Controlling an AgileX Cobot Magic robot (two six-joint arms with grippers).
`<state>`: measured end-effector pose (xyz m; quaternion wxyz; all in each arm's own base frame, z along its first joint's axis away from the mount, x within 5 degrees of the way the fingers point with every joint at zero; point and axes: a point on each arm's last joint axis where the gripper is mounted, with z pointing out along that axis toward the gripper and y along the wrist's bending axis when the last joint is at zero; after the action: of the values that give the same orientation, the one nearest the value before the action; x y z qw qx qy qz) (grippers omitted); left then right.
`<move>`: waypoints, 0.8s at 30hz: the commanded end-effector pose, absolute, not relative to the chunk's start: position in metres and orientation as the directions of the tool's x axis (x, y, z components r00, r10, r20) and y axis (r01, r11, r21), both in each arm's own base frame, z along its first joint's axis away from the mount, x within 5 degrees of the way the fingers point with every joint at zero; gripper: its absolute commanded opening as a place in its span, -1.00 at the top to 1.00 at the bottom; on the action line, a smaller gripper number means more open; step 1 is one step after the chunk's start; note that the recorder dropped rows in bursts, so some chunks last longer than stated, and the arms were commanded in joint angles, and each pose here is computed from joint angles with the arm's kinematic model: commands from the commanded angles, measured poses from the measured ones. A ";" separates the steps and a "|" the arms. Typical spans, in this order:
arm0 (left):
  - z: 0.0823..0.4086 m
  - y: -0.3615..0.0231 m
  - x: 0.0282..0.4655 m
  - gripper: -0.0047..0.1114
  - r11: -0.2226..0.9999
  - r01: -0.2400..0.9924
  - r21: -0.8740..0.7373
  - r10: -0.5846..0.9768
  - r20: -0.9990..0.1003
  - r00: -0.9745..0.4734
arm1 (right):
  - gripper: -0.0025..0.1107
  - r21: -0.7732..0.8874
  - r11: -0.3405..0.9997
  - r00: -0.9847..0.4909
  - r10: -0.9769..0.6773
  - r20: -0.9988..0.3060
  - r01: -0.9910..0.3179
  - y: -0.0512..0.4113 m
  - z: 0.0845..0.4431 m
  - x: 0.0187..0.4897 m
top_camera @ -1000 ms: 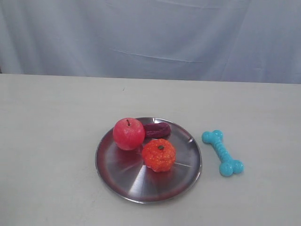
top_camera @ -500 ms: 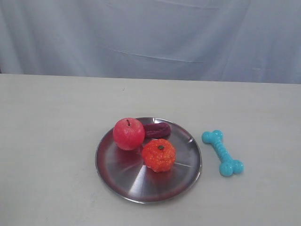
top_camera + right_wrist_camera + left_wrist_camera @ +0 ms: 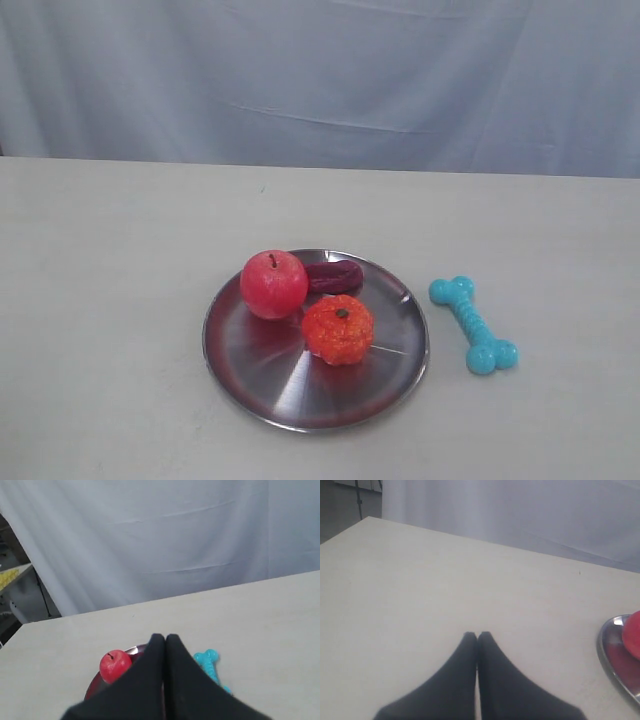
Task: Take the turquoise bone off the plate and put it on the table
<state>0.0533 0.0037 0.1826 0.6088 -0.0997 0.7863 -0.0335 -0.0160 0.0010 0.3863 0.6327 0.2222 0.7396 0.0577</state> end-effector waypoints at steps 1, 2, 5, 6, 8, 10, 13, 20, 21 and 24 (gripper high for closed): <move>0.182 0.004 0.053 0.92 0.978 -0.121 -0.170 -0.195 -0.953 -0.234 | 0.96 0.315 0.919 -0.039 0.333 -0.942 0.239 0.002 0.343 -0.001; 0.182 0.004 0.053 0.92 0.978 -0.121 -0.170 -0.195 -0.953 -0.234 | 0.96 0.313 0.919 -0.035 0.330 -0.943 0.239 0.000 0.330 0.005; 0.182 0.004 0.053 0.92 0.978 -0.121 -0.170 -0.195 -0.953 -0.234 | 0.96 0.323 0.918 -0.028 0.338 -0.941 0.232 -0.005 0.296 0.028; 0.182 0.004 0.053 0.92 0.978 -0.121 -0.170 -0.195 -0.953 -0.234 | 0.96 0.326 0.919 -0.011 0.337 -0.941 0.221 -0.006 0.282 0.036; 0.182 0.004 0.053 0.92 0.978 -0.121 -0.170 -0.195 -0.953 -0.234 | 0.96 0.299 0.930 0.000 0.306 -0.952 0.216 -0.009 0.261 0.046; 0.182 0.004 0.053 0.92 0.978 -0.121 -0.170 -0.195 -0.953 -0.234 | 0.96 0.245 0.944 -0.019 0.255 -0.967 0.219 -0.010 0.243 0.052; 0.182 0.004 0.053 0.92 0.978 -0.121 -0.170 -0.195 -0.953 -0.234 | 0.96 0.159 0.963 -0.061 0.176 -0.982 0.220 -0.011 0.229 0.053; 0.182 0.004 0.053 0.92 0.978 -0.121 -0.170 -0.195 -0.953 -0.234 | 0.96 0.027 0.976 -0.040 0.036 -0.999 0.217 -0.012 0.201 0.055; 0.182 0.004 0.053 0.92 0.978 -0.121 -0.170 -0.195 -0.953 -0.234 | 0.96 0.027 0.976 -0.050 0.039 -0.998 0.217 -0.012 0.200 0.055; 0.182 0.004 0.053 0.92 0.978 -0.121 -0.170 -0.195 -0.953 -0.234 | 0.96 -0.006 0.977 -0.064 0.008 -0.998 0.214 -0.012 0.199 0.055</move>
<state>0.0533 0.0037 0.1826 0.6088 -0.0997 0.7863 -0.0335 0.0554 -0.0117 0.1987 0.6744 0.0851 0.7304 -0.0671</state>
